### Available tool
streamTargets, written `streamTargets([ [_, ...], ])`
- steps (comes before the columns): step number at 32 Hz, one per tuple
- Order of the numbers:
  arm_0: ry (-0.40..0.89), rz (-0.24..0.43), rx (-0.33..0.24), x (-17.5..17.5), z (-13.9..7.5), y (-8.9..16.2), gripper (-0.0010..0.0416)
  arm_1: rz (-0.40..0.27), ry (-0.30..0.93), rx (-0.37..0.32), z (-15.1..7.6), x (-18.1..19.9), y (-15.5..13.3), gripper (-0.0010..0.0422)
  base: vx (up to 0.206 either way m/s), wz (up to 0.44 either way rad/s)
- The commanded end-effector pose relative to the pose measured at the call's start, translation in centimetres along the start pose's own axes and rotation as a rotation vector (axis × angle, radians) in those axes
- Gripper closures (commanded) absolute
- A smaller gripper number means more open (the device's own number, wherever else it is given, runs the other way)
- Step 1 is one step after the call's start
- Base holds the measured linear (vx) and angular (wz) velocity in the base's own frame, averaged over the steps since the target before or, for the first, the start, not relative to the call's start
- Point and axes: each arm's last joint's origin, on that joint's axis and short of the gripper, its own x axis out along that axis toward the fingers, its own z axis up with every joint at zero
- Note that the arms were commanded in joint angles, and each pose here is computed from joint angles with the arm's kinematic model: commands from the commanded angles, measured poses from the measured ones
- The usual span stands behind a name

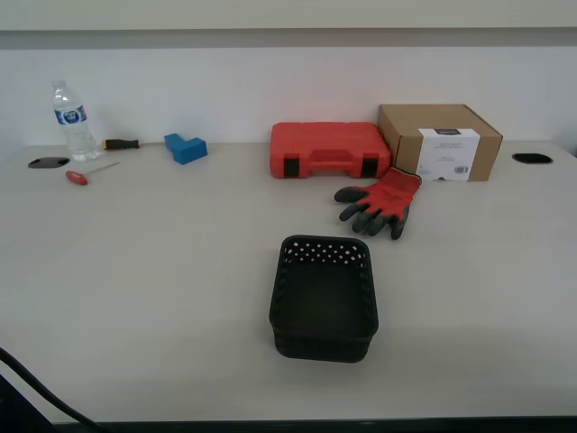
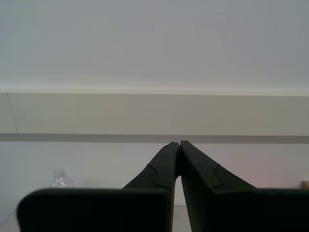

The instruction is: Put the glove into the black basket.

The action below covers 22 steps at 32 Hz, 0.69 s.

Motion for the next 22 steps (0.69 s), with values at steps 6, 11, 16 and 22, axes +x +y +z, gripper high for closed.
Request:
streamTargets([
  [6, 0.016, 0.062, 0.025, 0.0, -0.1, 0.2, 0.0403, 0.001, -0.005, 0.001, 0.1, 0.0, 0.0, 0.0412, 0.0, 0.0],
  [11, 0.091, 0.088, 0.031, 1.1, 0.1, 0.2, 0.0326, 0.002, -0.005, 0.001, 0.1, 0.0, 0.0, 0.0412, 0.0, 0.0],
  [16, 0.085, 0.086, -0.02, 2.8, 1.0, 0.1, 0.0149, 0.001, -0.005, 0.001, 0.1, 0.0, 0.0, 0.0412, 0.0, 0.0],
  [22, 0.264, 0.06, 0.029, 6.2, -0.9, -0.3, 0.0092, 0.001, -0.005, 0.001, 0.1, 0.0, 0.0, 0.0412, 0.0, 0.0],
])
